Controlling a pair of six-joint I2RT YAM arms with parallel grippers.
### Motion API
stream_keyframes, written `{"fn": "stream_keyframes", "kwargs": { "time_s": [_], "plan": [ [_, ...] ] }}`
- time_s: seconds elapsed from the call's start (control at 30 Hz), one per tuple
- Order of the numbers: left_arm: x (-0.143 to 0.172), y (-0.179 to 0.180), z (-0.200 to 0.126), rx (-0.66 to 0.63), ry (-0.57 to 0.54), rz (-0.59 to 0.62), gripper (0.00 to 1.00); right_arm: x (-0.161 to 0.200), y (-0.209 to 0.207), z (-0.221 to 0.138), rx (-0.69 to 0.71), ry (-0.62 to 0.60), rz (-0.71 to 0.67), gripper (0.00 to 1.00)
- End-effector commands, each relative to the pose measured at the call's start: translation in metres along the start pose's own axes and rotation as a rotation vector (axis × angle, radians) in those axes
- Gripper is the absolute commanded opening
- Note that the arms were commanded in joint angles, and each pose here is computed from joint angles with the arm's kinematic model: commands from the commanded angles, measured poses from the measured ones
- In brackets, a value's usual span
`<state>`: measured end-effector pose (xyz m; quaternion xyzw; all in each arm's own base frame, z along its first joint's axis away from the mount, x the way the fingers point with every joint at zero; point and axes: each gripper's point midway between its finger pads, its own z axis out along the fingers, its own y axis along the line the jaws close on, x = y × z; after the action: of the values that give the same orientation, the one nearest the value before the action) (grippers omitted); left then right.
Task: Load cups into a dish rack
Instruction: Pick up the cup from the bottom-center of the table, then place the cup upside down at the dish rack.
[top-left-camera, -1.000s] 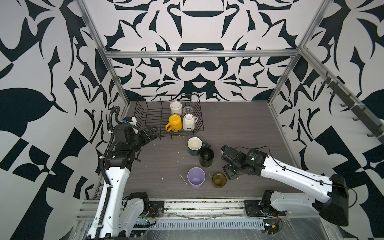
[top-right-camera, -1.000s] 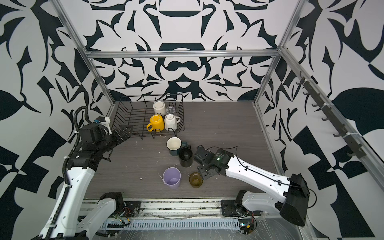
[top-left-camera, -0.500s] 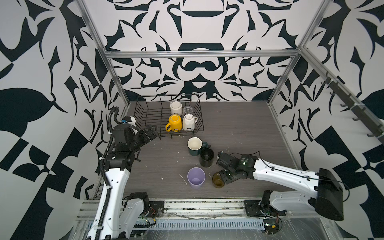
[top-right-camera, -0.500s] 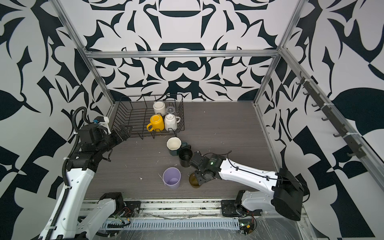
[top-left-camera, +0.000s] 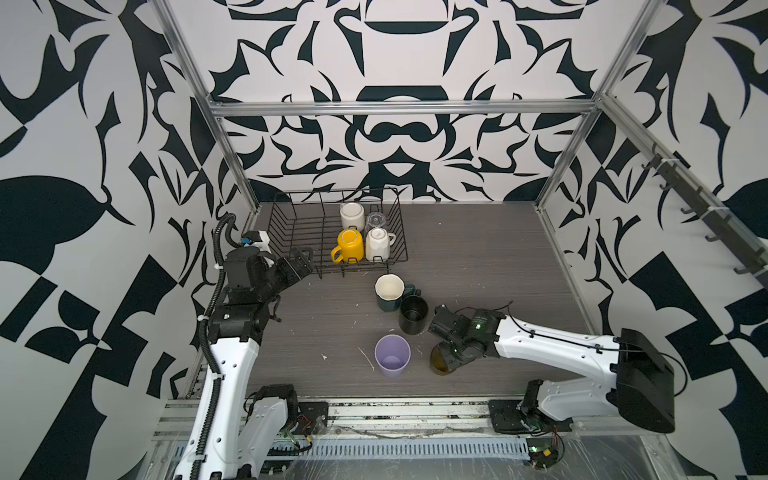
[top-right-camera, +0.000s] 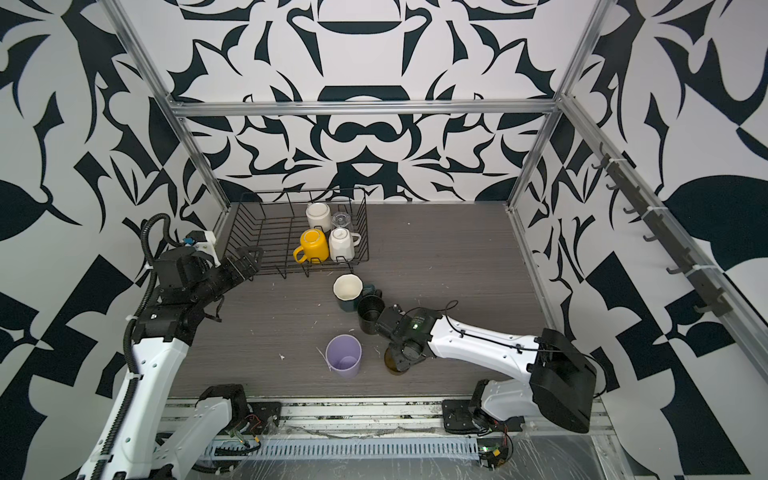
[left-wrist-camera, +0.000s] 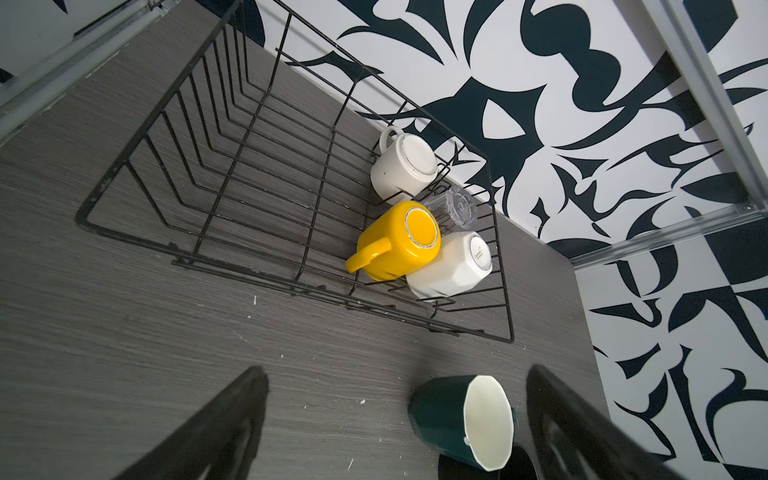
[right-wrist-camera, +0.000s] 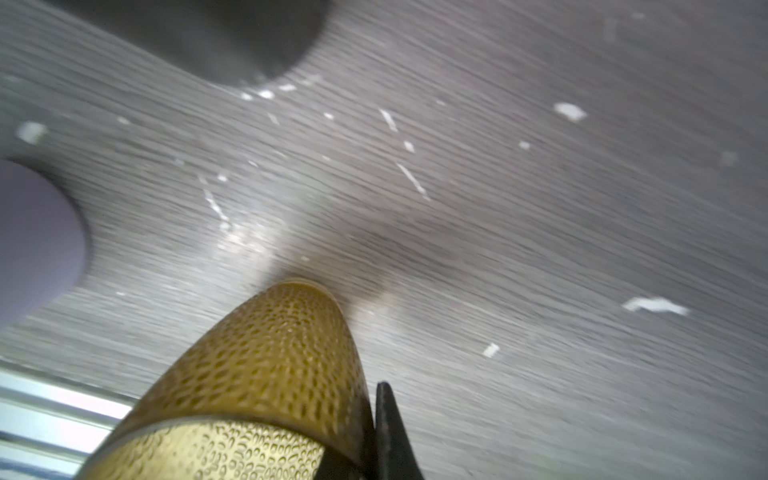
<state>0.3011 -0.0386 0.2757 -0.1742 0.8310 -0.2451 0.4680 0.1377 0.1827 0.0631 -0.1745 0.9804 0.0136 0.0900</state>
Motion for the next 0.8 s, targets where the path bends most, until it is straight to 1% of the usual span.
{"fn": "stream_keyframes", "kwargs": {
  "time_s": [0.0,0.1,0.2,0.27,0.33,0.47,0.53,0.6,0.7,0.77],
  "plan": [
    [-0.008,-0.002,0.000,0.017,-0.043,-0.005,0.99,-0.014,-0.019,-0.033,0.022,-0.081,0.043,0.00],
    [-0.010,-0.007,0.002,0.041,-0.046,-0.011,0.99,-0.039,-0.032,-0.063,-0.070,-0.193,0.125,0.00],
    [-0.011,-0.017,0.006,0.102,-0.040,-0.019,0.99,-0.080,-0.045,-0.102,-0.172,-0.363,0.205,0.00],
    [-0.011,-0.028,0.008,0.169,-0.034,-0.023,0.99,-0.112,-0.048,-0.128,-0.255,-0.469,0.233,0.00],
    [-0.011,-0.041,0.008,0.254,-0.030,-0.008,1.00,-0.140,-0.046,-0.148,-0.337,-0.548,0.244,0.00],
    [-0.007,-0.074,0.005,0.475,-0.019,0.062,0.98,-0.193,-0.035,-0.184,-0.497,-0.655,0.217,0.00],
    [-0.006,-0.084,0.004,0.553,-0.025,0.099,0.98,-0.214,-0.029,-0.203,-0.554,-0.696,0.187,0.00],
    [-0.006,-0.086,0.005,0.589,-0.059,0.118,0.99,-0.232,-0.021,-0.220,-0.619,-0.726,0.154,0.00],
    [-0.002,-0.094,0.001,0.658,-0.129,0.210,0.99,-0.256,-0.006,-0.238,-0.714,-0.748,0.112,0.00],
    [0.002,-0.098,0.000,0.677,-0.176,0.270,0.99,-0.270,0.003,-0.245,-0.770,-0.752,0.090,0.00]
  ]
}}
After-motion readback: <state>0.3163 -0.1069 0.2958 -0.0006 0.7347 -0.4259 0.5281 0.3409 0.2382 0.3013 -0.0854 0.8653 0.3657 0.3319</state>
